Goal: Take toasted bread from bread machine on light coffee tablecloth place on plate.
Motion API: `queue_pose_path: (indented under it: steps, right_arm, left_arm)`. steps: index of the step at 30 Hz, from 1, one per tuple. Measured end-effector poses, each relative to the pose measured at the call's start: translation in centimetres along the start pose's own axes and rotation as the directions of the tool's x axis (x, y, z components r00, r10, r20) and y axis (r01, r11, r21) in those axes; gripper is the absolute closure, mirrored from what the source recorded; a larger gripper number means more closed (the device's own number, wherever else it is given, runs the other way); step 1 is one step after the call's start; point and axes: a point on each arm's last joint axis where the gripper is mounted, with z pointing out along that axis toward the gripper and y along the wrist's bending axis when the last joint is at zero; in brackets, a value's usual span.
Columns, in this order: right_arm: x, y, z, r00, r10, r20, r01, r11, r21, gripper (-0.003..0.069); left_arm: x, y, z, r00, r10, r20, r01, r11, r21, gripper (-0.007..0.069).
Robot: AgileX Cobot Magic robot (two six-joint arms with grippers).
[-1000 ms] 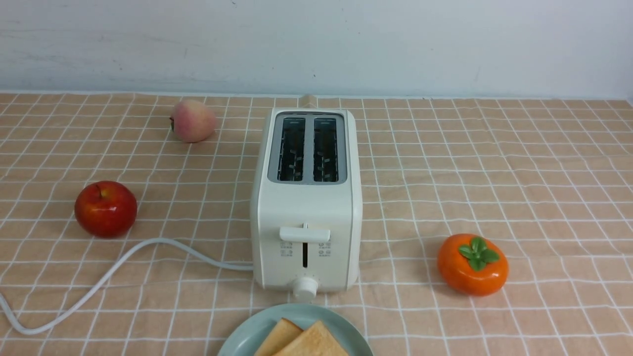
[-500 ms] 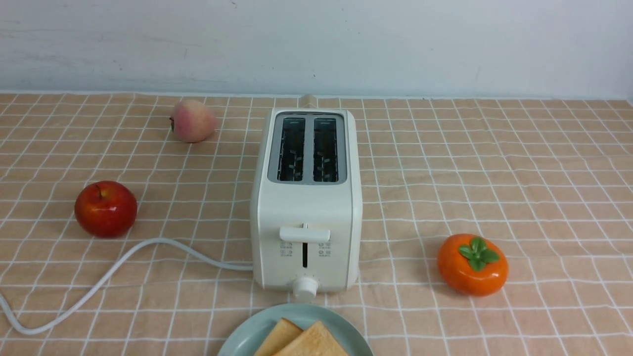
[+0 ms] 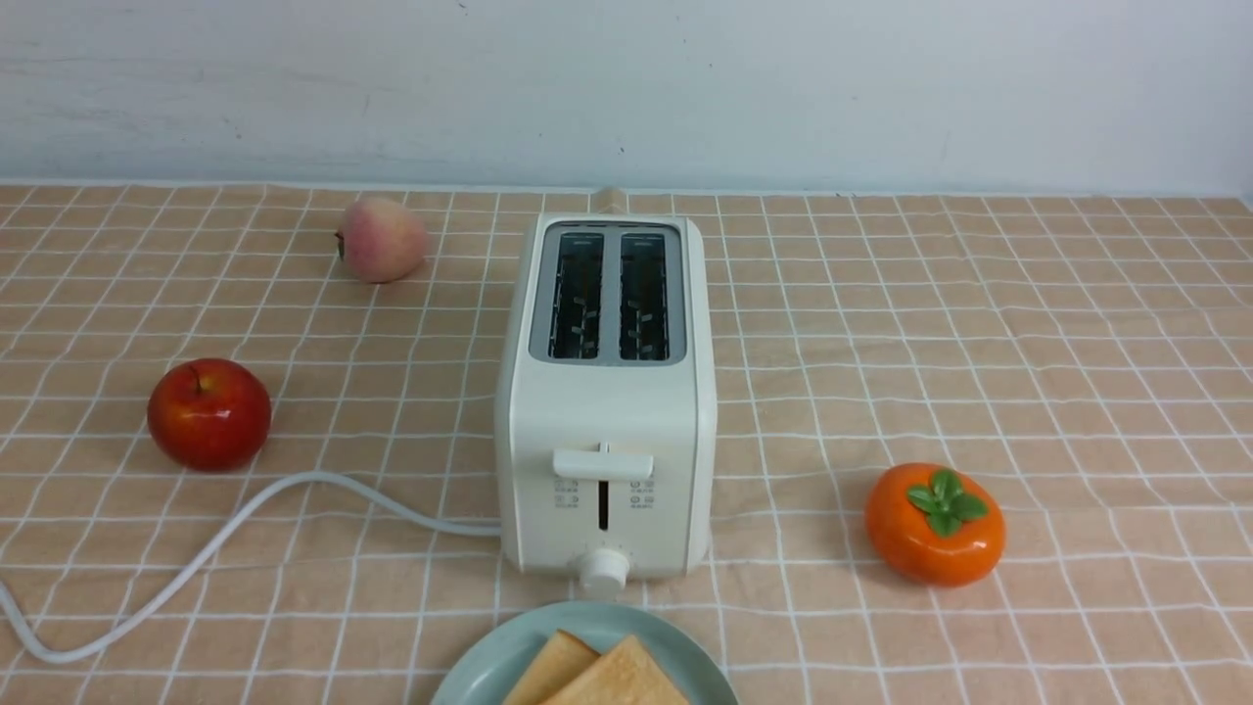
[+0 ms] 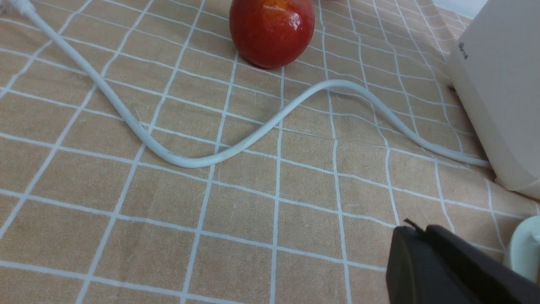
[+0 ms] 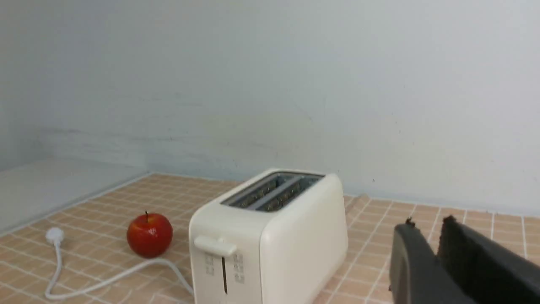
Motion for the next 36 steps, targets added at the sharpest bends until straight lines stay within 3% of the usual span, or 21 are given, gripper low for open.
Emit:
queue_pose_path:
  steps: [3, 5, 11, 14, 36]
  right_arm:
    - [1.9, -0.4, 0.3, 0.999, -0.004, -0.054, 0.007, 0.998, 0.063, 0.0552]
    - [4.2, -1.1, 0.5, 0.993, -0.004, -0.115, 0.023, 0.986, 0.166, 0.0548]
    - [9.5, -2.9, -0.2, 0.943, 0.090, -0.322, 0.056, 0.907, 0.417, 0.0541]
    - [9.8, -3.1, -0.5, 0.928, 0.123, -0.351, 0.062, 0.879, 0.472, 0.0538]
    - [9.8, -3.2, -0.5, 0.928, 0.130, -0.350, 0.065, 0.867, 0.493, 0.0510]
  left_arm:
    - [0.0, 0.0, 0.0, 1.000, 0.000, -0.001, 0.000, 1.000, 0.000, 0.0609]
    - [0.0, 0.0, 0.0, 1.000, 0.000, -0.002, 0.000, 1.000, -0.001, 0.0608]
    - [0.0, 0.0, 0.0, 1.000, 0.000, -0.002, 0.000, 1.000, -0.001, 0.0605]
    - [0.0, 0.0, 0.0, 1.000, 0.000, -0.002, 0.000, 1.000, -0.001, 0.0600]
    - [0.0, 0.0, 0.0, 1.000, 0.000, -0.002, 0.000, 1.000, -0.001, 0.0583]
